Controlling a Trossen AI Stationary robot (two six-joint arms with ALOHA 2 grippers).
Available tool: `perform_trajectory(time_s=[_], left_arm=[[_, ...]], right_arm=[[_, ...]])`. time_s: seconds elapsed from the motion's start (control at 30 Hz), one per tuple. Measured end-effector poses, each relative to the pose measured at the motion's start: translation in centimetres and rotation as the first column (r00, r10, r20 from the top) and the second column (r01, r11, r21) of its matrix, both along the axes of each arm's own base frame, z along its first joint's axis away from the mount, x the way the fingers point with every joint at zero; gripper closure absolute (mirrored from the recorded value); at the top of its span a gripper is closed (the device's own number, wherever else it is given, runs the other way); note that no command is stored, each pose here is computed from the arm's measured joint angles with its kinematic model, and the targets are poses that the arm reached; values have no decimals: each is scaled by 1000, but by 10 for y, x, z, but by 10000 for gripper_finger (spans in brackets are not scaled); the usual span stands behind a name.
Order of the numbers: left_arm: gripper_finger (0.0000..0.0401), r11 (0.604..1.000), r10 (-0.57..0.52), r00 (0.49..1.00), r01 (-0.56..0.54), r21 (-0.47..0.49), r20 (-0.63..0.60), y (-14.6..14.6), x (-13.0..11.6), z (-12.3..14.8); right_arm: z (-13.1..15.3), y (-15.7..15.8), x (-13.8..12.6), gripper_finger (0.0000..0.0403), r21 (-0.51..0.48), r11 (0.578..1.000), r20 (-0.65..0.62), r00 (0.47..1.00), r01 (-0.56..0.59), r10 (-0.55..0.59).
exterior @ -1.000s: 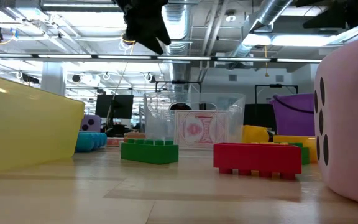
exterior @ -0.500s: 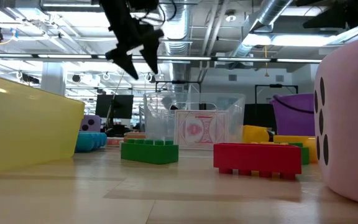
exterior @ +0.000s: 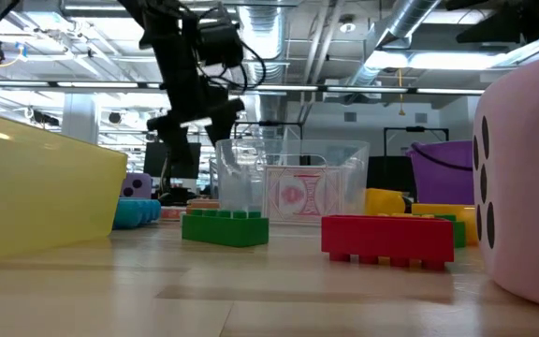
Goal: Pick & Place Toys
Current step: Put the orange playing card box into the bottom transparent bin
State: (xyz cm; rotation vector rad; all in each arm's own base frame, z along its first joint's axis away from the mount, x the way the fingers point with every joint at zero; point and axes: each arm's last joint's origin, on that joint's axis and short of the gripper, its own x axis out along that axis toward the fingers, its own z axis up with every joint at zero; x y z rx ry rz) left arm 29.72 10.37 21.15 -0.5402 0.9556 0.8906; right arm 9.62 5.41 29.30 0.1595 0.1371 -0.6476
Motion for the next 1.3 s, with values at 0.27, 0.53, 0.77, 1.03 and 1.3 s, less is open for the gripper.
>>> perform_trajectory(time_s=[0.27, 0.53, 0.77, 1.03, 1.3], left_arm=[[2, 989, 1, 999, -7, -147, -39, -8, -3, -45], [1, 973, -7, 1000, 3, -232, -17, -11, 0, -64], [1, 973, -27, 1000, 27, -229, 5, -16, 3, -64], [1, 971, -63, 997, 50, -234, -51, -25, 10, -80], [6, 975, -58, 997, 47, -215, -43, -23, 8, -76]], right_arm=[[0, 0, 0, 7, -3, 1000, -4, 1000, -1, 1], [-1, 0, 0, 7, -6, 1000, -10, 1000, -3, 2], [-1, 0, 0, 7, -6, 1000, -11, 1000, -3, 3], [-1, 0, -1, 7, -6, 1000, -15, 1000, -6, 5], [-1, 0, -1, 7, -6, 1000, -15, 1000, -6, 5]])
